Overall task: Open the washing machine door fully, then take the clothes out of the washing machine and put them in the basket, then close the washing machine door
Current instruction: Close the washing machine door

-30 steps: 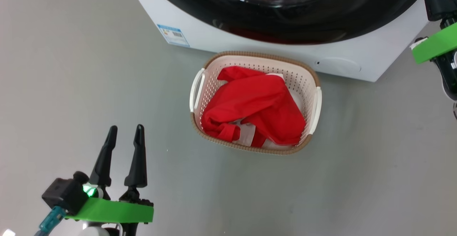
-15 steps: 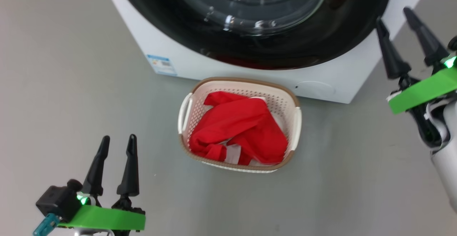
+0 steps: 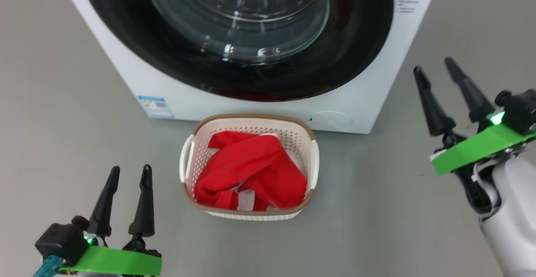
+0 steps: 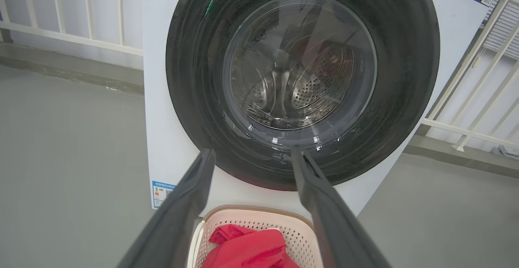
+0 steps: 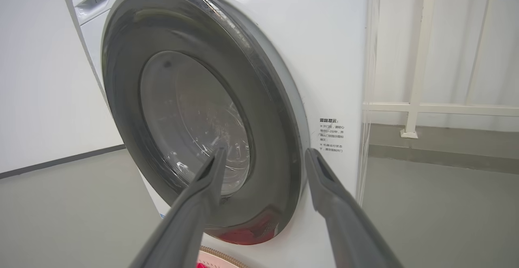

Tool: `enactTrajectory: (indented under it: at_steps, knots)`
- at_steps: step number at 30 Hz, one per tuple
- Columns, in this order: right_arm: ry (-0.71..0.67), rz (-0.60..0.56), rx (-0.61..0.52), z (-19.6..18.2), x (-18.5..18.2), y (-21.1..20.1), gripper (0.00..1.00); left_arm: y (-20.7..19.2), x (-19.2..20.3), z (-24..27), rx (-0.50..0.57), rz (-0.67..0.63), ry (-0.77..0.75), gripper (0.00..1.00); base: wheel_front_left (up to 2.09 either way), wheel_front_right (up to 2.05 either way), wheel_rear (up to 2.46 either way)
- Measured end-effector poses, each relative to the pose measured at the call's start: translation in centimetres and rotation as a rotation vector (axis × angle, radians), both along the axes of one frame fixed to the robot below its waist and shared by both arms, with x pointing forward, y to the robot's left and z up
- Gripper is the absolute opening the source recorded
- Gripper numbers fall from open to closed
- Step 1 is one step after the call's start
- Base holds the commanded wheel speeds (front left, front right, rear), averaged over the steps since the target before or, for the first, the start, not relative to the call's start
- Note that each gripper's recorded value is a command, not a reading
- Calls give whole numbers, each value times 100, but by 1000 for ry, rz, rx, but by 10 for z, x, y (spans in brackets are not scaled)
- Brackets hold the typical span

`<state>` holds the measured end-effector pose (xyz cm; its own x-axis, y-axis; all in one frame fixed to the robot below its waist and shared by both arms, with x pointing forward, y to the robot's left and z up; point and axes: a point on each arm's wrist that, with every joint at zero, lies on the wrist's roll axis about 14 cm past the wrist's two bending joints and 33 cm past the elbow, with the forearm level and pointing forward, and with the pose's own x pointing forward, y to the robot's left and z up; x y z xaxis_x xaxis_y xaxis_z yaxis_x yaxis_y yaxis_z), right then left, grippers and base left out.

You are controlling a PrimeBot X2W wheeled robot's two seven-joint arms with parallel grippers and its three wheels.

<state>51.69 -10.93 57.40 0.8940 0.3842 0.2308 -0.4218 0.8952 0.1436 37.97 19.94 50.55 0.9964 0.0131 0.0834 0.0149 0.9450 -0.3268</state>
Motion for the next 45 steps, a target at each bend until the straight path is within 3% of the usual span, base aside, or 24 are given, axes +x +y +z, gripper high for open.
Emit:
enactTrajectory:
  at_steps: [27, 45]
  knots:
    - [90, -160, 50, -32, -98, -48, 100, -39, -10, 23, 5, -139, -73, 100, 0, 0, 0]
    - [108, -201, 56, -40, -109, -58, 100, -40, -13, 24, 6, -143, -76, 100, 0, 0, 0]
